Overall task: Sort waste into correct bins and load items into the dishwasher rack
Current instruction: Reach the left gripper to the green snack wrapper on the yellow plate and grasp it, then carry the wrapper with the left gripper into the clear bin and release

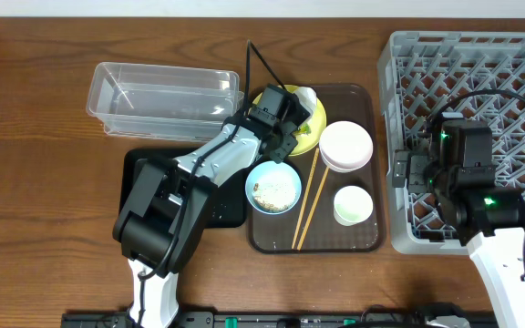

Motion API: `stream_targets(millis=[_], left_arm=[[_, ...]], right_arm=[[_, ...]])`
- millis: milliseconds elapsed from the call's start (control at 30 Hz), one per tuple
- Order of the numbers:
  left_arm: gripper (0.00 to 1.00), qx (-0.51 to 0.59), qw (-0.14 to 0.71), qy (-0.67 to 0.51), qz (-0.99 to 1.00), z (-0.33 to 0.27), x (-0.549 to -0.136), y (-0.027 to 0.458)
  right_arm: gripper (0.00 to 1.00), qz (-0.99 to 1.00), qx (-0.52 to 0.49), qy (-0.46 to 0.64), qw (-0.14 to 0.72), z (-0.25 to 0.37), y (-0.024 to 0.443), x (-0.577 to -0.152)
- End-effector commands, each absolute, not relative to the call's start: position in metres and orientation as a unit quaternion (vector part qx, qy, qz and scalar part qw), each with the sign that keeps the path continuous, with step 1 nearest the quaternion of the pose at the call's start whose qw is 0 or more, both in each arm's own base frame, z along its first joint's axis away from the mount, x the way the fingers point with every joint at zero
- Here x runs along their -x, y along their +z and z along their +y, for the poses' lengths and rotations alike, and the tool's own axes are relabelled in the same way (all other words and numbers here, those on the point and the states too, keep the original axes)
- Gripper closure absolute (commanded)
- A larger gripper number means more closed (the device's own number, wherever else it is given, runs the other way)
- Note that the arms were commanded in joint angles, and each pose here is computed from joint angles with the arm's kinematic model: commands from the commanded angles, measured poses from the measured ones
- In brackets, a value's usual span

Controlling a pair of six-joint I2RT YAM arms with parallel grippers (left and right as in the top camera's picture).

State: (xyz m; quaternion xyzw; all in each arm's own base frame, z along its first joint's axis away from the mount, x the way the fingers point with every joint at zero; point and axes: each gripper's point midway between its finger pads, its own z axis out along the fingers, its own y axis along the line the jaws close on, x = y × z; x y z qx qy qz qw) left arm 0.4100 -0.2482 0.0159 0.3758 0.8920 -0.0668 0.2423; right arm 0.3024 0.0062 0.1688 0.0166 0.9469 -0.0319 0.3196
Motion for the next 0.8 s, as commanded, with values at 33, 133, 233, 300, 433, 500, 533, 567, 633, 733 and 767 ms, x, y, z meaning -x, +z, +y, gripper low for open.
stream_targets(millis=[33,133,233,300,433,500,533,567,633,733,767], left_arm=[[0.93,-0.371,0.255,-0.067,0.891,-0.25,-0.416,0.026],[0.94,-0.363,0.272,-0.068,0.888,-0.251,-0.418,0.044],[0.94,-0.325,0.297,-0.083,0.894,-0.249,-0.42,0.077],[0.94,-0.296,0.312,-0.091,0.898,-0.244,-0.421,0.099],[0.94,-0.205,0.341,-0.079,0.914,-0.211,-0.431,0.135],[0.94,-0.154,0.355,-0.062,0.92,-0.184,-0.439,0.149],[0.94,-0.134,0.361,-0.055,0.921,-0.173,-0.443,0.153],[0.94,-0.113,0.366,-0.051,0.922,-0.16,-0.448,0.157],[0.94,-0.083,0.37,-0.048,0.924,-0.14,-0.455,0.159],[0.94,-0.029,0.368,-0.041,0.928,-0.106,-0.464,0.157],[0.93,-0.02,0.367,-0.037,0.929,-0.096,-0.466,0.155]], right_arm=[[0.01,0.944,-0.016,-0.033,0.328,0.004,0.177,-0.305],[0.01,0.944,-0.016,-0.033,0.328,0.004,0.177,-0.305],[0.01,0.944,-0.016,-0.033,0.328,0.004,0.177,-0.305],[0.01,0.944,-0.016,-0.033,0.328,0.004,0.177,-0.305],[0.01,0.944,-0.016,-0.033,0.328,0.004,0.177,-0.306],[0.01,0.944,-0.016,-0.033,0.328,0.004,0.177,-0.306],[0.01,0.944,-0.016,-0.033,0.328,0.004,0.177,-0.306],[0.01,0.944,-0.016,-0.033,0.328,0.004,0.177,-0.306],[0.01,0.944,-0.016,-0.033,0.328,0.004,0.177,-0.306],[0.01,0.944,-0.016,-0.033,0.328,0.004,0.177,-0.306],[0.01,0.944,-0.016,-0.033,0.328,0.004,0.177,-0.306]])
